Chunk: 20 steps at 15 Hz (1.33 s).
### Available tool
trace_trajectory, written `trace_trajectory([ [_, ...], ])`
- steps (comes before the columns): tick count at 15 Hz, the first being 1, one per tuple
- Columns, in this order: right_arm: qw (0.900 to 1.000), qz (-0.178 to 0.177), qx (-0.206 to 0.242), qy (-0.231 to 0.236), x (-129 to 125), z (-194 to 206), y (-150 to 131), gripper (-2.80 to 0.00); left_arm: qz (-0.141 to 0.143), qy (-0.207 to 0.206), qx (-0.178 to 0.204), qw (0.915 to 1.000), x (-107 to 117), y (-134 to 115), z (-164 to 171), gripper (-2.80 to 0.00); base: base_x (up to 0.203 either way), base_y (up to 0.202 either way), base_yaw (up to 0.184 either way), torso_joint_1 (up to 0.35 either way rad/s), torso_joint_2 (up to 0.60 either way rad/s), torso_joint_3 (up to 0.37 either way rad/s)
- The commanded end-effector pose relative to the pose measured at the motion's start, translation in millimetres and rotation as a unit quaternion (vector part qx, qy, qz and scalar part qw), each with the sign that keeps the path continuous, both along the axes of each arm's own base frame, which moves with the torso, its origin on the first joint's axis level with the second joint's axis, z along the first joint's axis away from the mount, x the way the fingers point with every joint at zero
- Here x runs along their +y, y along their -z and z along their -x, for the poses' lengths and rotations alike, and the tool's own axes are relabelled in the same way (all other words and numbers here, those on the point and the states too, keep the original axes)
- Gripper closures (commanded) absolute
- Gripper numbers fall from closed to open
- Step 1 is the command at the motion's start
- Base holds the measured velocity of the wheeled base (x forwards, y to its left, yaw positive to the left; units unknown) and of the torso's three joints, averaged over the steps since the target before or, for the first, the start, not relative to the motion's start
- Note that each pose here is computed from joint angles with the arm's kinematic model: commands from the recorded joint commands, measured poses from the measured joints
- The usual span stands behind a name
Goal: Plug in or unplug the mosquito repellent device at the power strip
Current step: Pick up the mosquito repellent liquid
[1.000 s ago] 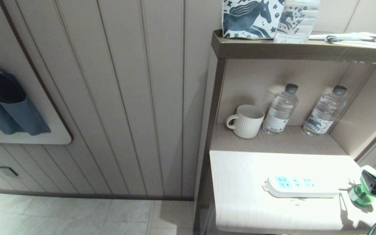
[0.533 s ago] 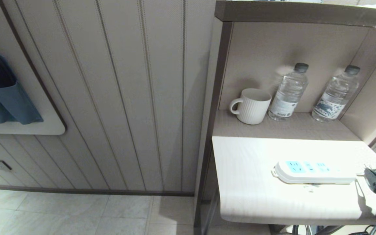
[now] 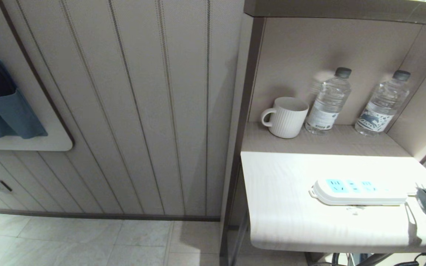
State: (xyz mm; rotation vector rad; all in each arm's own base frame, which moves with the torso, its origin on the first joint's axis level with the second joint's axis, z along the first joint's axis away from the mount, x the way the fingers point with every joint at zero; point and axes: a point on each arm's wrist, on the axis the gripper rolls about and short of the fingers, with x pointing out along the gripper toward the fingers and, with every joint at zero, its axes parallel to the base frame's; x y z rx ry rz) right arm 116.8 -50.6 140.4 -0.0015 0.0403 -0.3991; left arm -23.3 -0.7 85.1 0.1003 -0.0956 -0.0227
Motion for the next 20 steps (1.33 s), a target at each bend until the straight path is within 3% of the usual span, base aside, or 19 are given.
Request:
trace_trajectory([
  [1, 1.0, 0.017, -0.008, 0.001, 0.4, 1.9, -3.4, -2.8, 0.0, 0.0, 0.0, 1.0, 0.0, -0.1, 0.0, 0.0, 0.0, 0.0, 0.0, 0.0, 0.0, 0.0],
  [11, 1.0, 0.025, 0.001, -0.013, -3.3, -6.3, -0.5, -2.8, 0.0, 0.0, 0.0, 1.0, 0.0, -0.1, 0.0, 0.0, 0.0, 0.0, 0.0, 0.0, 0.0, 0.0],
  [15, 0.999, 0.033, -0.014, 0.004, -13.6, -16.7, -0.2, -2.8, 0.0, -0.001, 0.0, 1.0, 0.0, -0.1, 0.0, 0.0, 0.0, 0.0, 0.0, 0.0, 0.0, 0.0],
  [20, 0.999, 0.035, -0.018, -0.01, -14.8, -19.6, 0.1, -2.8, 0.0, 0.0, 0.0, 1.0, 0.0, -0.1, 0.0, 0.0, 0.0, 0.0, 0.0, 0.0, 0.0, 0.0],
])
